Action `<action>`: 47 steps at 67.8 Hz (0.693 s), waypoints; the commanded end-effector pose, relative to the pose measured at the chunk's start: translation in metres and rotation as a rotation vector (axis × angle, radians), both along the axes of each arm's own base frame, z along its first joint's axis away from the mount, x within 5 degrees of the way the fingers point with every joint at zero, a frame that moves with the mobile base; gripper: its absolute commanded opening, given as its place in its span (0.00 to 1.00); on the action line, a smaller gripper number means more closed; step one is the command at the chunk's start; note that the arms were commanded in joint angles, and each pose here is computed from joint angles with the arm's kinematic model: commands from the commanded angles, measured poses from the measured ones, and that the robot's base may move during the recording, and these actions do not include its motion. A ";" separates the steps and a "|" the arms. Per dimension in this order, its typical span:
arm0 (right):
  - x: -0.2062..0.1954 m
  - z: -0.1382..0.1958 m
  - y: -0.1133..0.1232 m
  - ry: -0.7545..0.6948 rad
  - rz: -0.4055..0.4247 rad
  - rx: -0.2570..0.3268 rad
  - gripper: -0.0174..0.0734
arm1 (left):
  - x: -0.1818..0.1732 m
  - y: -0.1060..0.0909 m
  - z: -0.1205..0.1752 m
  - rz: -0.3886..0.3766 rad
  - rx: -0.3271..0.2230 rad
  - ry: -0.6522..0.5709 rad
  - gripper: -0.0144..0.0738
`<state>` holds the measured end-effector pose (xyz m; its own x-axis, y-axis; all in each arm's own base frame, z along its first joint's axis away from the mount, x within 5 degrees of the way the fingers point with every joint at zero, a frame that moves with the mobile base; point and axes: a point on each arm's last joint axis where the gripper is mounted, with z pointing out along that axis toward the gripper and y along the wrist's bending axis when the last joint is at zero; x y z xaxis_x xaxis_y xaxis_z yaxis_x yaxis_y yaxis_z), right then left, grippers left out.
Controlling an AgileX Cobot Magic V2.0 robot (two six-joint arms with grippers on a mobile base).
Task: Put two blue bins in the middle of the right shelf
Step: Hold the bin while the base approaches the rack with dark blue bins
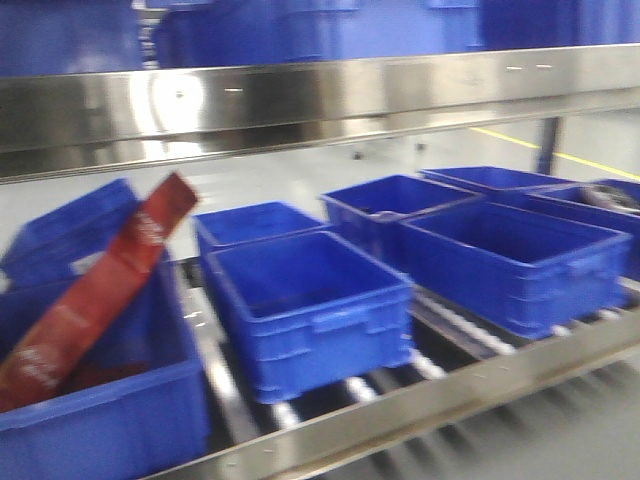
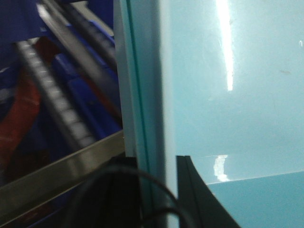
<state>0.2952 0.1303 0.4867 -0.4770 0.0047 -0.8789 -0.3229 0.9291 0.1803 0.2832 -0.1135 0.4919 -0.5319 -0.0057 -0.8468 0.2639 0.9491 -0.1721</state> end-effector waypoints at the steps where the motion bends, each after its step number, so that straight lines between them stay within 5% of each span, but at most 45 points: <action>1: -0.008 0.023 -0.004 -0.138 0.009 0.030 0.02 | -0.006 0.003 0.019 0.001 -0.046 -0.121 0.04; 47: -0.008 0.023 -0.004 -0.138 0.009 0.030 0.02 | -0.006 0.003 0.019 0.001 -0.046 -0.121 0.04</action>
<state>0.2953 0.1303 0.4869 -0.4755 0.0054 -0.8797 -0.3232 0.9290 0.1804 0.2833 -0.1134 0.4919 -0.5313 -0.0048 -0.8472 0.2632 0.9496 -0.1704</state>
